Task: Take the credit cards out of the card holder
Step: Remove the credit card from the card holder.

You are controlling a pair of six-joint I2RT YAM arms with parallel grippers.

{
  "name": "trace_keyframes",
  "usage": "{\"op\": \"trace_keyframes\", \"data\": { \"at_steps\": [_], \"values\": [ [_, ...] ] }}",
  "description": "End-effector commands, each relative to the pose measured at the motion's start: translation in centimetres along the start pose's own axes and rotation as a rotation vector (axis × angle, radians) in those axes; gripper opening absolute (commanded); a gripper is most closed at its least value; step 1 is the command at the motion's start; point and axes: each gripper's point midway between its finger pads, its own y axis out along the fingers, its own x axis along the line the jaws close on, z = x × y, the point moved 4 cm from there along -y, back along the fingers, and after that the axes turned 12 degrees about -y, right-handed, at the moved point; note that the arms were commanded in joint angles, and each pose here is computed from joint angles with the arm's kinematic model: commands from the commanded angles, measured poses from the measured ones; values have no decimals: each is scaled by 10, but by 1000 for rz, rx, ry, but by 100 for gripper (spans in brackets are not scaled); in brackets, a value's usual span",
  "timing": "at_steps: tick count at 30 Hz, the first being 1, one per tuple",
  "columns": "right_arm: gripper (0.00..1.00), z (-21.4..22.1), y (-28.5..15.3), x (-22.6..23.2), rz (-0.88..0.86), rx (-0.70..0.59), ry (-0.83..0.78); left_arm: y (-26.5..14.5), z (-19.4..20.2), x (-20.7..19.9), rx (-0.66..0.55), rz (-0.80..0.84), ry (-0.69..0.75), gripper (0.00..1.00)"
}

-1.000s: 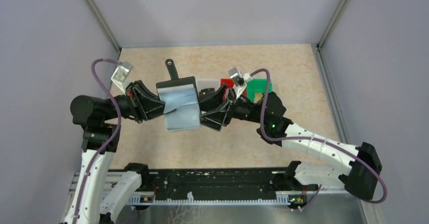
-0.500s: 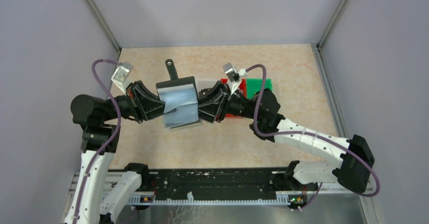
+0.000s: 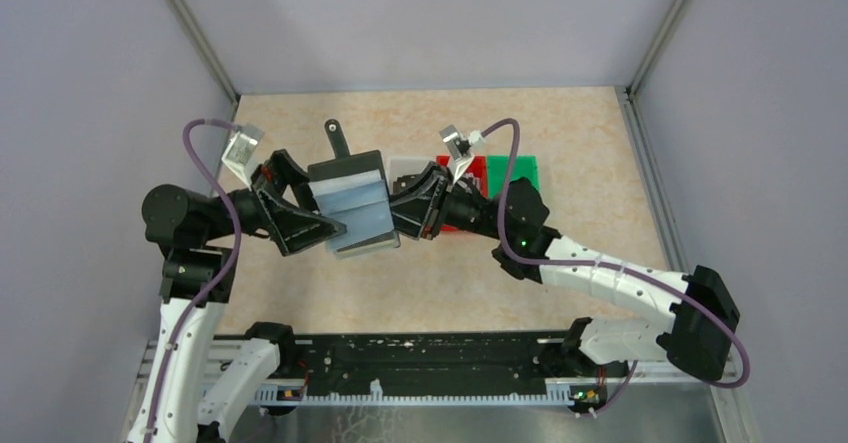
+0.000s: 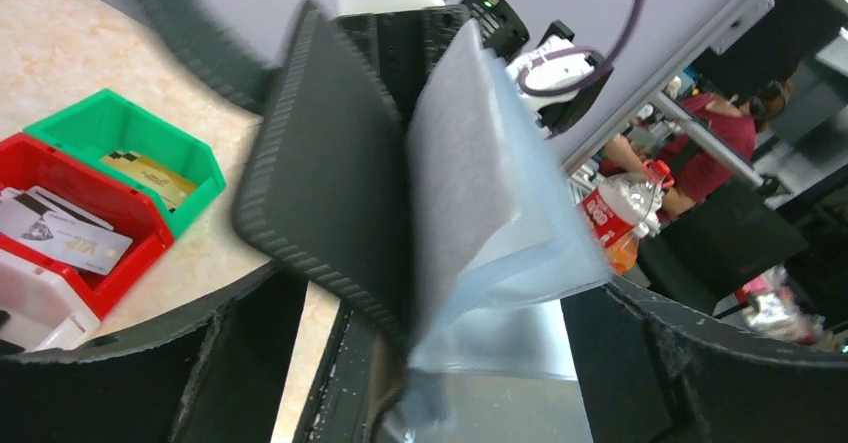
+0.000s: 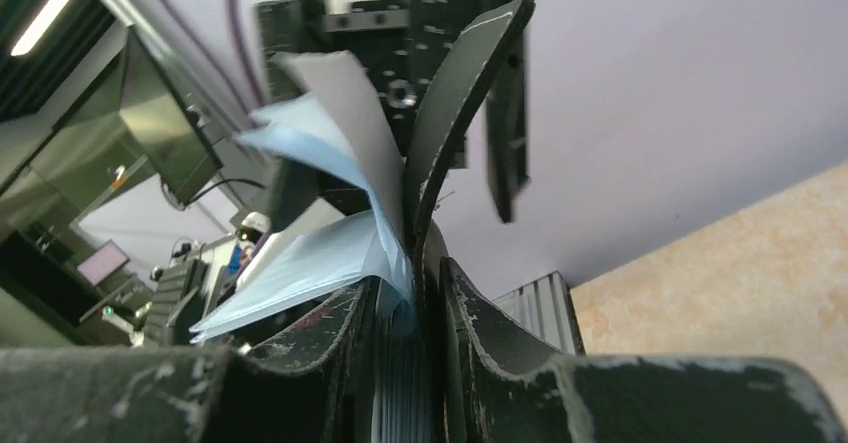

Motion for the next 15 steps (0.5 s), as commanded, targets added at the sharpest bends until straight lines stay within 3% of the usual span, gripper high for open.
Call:
{"op": "trace_keyframes", "data": {
  "at_steps": [1, 7, 12, 15],
  "values": [
    [0, -26, 8, 2, 111, -43, 89, -6, 5, -23, 62, 63, 257, 99],
    [0, -21, 11, -17, 325, 72, 208, -15, 12, -17, 96, 47, 672, 98],
    [0, -18, 13, -14, 346, 118, 258, -19, 18, -6, 108, 14, 787, 97],
    [0, -14, 16, -10, 348, 157, 253, -20, 13, 2, 79, -32, 845, 92]
  ]
}}
